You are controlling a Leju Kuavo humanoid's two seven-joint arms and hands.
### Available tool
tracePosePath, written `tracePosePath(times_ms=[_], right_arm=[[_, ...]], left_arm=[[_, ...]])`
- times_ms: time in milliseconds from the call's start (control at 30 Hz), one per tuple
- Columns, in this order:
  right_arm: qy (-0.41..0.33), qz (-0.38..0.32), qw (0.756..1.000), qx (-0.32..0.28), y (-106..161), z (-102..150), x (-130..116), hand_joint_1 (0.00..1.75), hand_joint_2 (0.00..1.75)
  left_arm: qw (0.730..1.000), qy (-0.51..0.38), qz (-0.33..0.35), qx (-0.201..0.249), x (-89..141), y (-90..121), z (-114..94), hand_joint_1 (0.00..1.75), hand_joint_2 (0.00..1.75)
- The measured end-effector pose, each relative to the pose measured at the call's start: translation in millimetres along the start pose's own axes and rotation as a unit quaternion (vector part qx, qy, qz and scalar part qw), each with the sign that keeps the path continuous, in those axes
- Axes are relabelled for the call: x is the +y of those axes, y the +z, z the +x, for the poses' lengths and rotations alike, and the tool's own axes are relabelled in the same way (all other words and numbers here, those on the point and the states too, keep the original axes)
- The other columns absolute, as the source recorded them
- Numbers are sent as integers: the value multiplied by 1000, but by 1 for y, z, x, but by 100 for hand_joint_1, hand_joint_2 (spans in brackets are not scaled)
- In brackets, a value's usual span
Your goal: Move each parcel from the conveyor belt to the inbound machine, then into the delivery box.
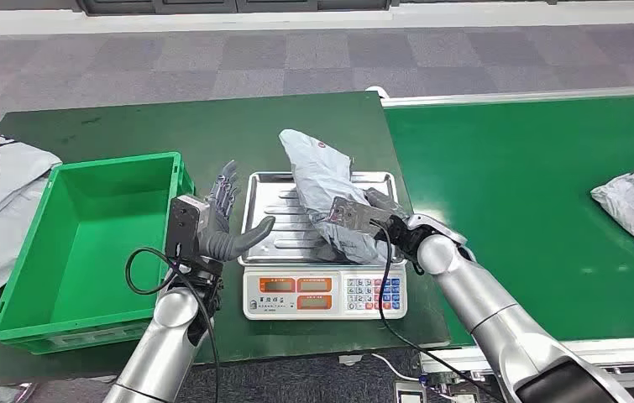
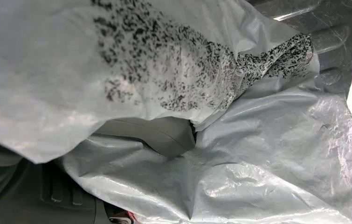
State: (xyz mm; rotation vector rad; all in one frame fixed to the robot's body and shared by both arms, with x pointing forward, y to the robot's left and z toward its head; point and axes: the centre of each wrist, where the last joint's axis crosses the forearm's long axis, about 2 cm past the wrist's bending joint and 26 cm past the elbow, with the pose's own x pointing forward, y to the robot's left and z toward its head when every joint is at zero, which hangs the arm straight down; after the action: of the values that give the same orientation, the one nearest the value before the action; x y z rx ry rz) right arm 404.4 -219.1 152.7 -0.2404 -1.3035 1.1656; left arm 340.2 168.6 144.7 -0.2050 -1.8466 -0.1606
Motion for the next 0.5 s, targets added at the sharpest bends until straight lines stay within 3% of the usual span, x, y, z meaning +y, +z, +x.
tracePosePath(times_ms=[100,233,500], right_arm=[[0,0,1000,1,0,-1,0,174,175],[-2,2,1000,3,0,-2,1,0,175],[-12,-34,999,13,8,-16,19,0,175]], left_arm=[[1000,0,0,1,0,0,-1,0,175],[1000,-1,0,1,0,0,-1,0,175],[999,-26,21,-10,1,1,0,0,175]])
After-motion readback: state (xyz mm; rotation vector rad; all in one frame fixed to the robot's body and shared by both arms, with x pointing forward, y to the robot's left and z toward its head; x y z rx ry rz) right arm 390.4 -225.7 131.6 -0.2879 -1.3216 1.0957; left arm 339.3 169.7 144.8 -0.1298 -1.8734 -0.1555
